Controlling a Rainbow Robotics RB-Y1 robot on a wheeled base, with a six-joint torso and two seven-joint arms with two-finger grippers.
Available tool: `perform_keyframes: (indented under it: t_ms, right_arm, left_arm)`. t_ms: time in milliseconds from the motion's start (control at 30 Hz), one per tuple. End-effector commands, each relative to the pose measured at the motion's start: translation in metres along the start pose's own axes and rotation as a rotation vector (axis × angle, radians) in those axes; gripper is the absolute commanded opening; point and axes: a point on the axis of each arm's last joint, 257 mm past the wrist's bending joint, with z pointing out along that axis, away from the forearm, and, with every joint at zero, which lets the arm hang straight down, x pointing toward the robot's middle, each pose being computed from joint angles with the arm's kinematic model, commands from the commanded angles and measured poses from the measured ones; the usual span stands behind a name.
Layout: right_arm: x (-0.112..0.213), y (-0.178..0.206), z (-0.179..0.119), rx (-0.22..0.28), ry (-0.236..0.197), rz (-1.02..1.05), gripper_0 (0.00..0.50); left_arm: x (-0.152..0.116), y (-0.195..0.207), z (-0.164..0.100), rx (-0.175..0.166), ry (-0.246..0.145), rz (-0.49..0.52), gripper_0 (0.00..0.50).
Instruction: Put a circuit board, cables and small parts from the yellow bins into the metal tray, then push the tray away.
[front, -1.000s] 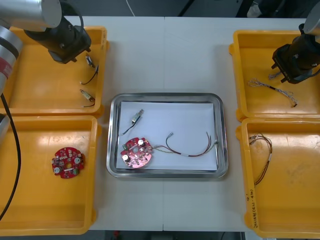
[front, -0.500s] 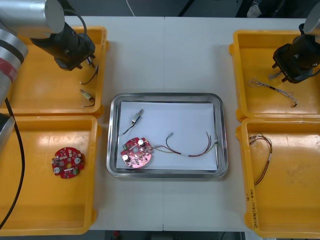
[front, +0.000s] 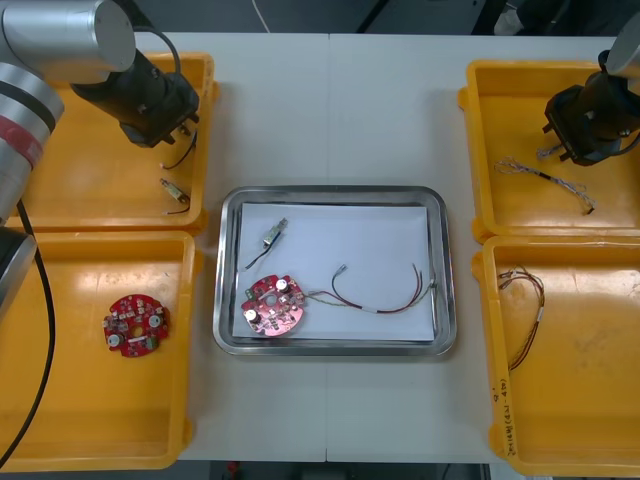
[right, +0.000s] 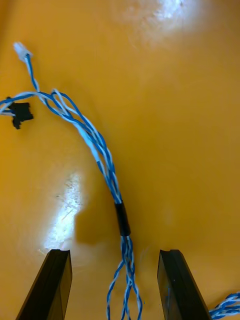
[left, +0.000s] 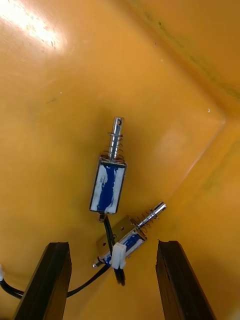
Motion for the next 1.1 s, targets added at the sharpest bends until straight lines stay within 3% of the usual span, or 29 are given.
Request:
perform_keyframes:
  t_ms: [33, 200, 233, 300, 333, 367, 900, 933, 967, 1033, 1100]
  right_arm:
    - [0.0, -0.002, 0.004, -0.02, 0.009, 0.021, 0.5]
    - [0.006, -0.011, 0.011, -0.013, 0.021, 0.028, 0.5]
    - [0.008, -0.013, 0.013, -0.012, 0.026, 0.031, 0.5]
    - [0.01, -0.015, 0.015, -0.008, 0.03, 0.034, 0.5]
    - [0.011, -0.016, 0.016, -0.007, 0.031, 0.038, 0.5]
    - [0.013, -0.018, 0.018, -0.003, 0.035, 0.038, 0.5]
    - [0.035, -0.048, 0.039, 0.037, 0.077, 0.053, 0.5]
    - [0.036, -0.049, 0.04, 0.039, 0.078, 0.055, 0.359]
    - [0.036, -0.05, 0.04, 0.041, 0.078, 0.049, 0.184]
    - [0.037, -0.051, 0.041, 0.041, 0.08, 0.049, 0.1]
    - [0.037, -0.051, 0.041, 0.042, 0.081, 0.048, 0.045]
  left_arm:
    - [0.01, -0.017, 0.001, 0.025, 0.007, 0.066, 0.5]
    - [0.012, -0.014, 0.002, 0.014, 0.014, 0.07, 0.5]
    - [0.013, -0.013, 0.002, 0.011, 0.017, 0.069, 0.453]
    - [0.014, -0.011, 0.002, 0.005, 0.022, 0.072, 0.296]
    - [0.014, -0.011, 0.002, 0.003, 0.024, 0.073, 0.101]
    - [0.015, -0.009, 0.003, -0.001, 0.024, 0.074, 0.003]
    - [0.007, -0.001, 0.0, -0.011, 0.016, 0.072, 0.0]
    - [0.005, 0.001, -0.002, -0.013, 0.016, 0.07, 0.001]
    - [0.003, 0.004, -0.003, -0.019, 0.017, 0.07, 0.0]
    - [0.0, 0.01, -0.005, -0.03, 0.018, 0.071, 0.0]
    - [-0.002, 0.018, -0.005, -0.038, 0.019, 0.063, 0.0]
